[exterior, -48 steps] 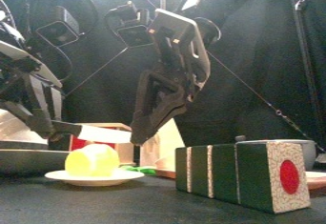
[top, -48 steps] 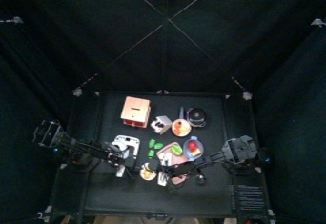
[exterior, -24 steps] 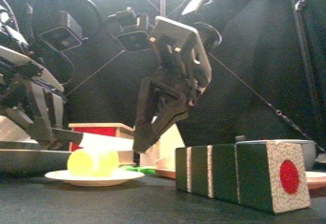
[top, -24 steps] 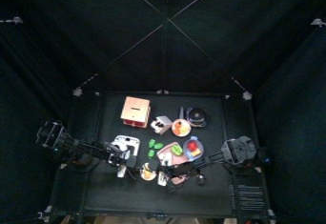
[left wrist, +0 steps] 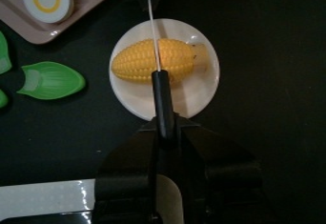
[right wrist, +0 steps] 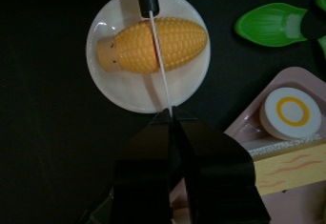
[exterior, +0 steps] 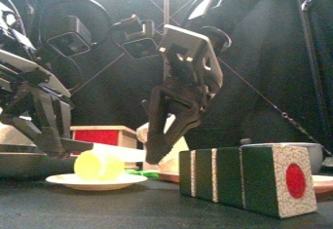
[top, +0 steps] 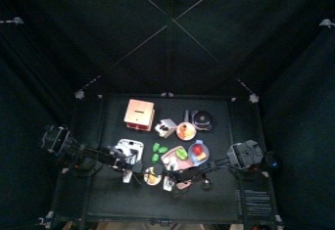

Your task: Cut corn

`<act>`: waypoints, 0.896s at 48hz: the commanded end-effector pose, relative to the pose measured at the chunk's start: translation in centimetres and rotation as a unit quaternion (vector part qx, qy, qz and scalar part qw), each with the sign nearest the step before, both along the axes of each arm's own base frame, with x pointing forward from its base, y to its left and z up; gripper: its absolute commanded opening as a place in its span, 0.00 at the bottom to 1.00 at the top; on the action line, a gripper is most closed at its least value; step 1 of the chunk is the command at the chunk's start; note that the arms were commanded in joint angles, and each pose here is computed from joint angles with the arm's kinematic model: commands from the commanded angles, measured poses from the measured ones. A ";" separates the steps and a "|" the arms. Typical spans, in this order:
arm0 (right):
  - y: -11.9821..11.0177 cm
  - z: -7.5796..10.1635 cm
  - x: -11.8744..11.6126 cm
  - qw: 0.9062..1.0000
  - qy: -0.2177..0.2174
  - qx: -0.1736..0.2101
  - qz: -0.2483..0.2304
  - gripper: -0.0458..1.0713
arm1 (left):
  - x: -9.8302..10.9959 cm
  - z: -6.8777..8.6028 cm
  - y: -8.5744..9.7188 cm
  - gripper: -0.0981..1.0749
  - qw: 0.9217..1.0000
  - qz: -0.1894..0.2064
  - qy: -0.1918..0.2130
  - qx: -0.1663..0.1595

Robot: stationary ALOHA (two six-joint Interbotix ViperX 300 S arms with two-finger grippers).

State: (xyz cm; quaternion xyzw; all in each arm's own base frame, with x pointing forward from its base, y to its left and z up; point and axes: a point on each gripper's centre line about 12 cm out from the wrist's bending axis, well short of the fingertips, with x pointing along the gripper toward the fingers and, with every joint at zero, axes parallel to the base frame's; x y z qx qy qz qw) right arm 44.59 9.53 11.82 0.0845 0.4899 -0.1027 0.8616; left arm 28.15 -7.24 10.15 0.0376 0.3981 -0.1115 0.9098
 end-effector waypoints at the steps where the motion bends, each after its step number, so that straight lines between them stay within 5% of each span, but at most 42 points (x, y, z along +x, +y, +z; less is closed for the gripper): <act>1: -0.1 0.7 -0.1 1.000 -0.002 0.005 -0.007 0.14 | 0.1 0.3 -0.2 0.55 1.000 -0.005 -0.007 0.000; 43: -0.8 -0.3 -0.1 1.000 0.011 0.013 -0.024 0.14 | 0.1 -0.7 -0.2 0.55 1.000 -0.013 -0.006 0.005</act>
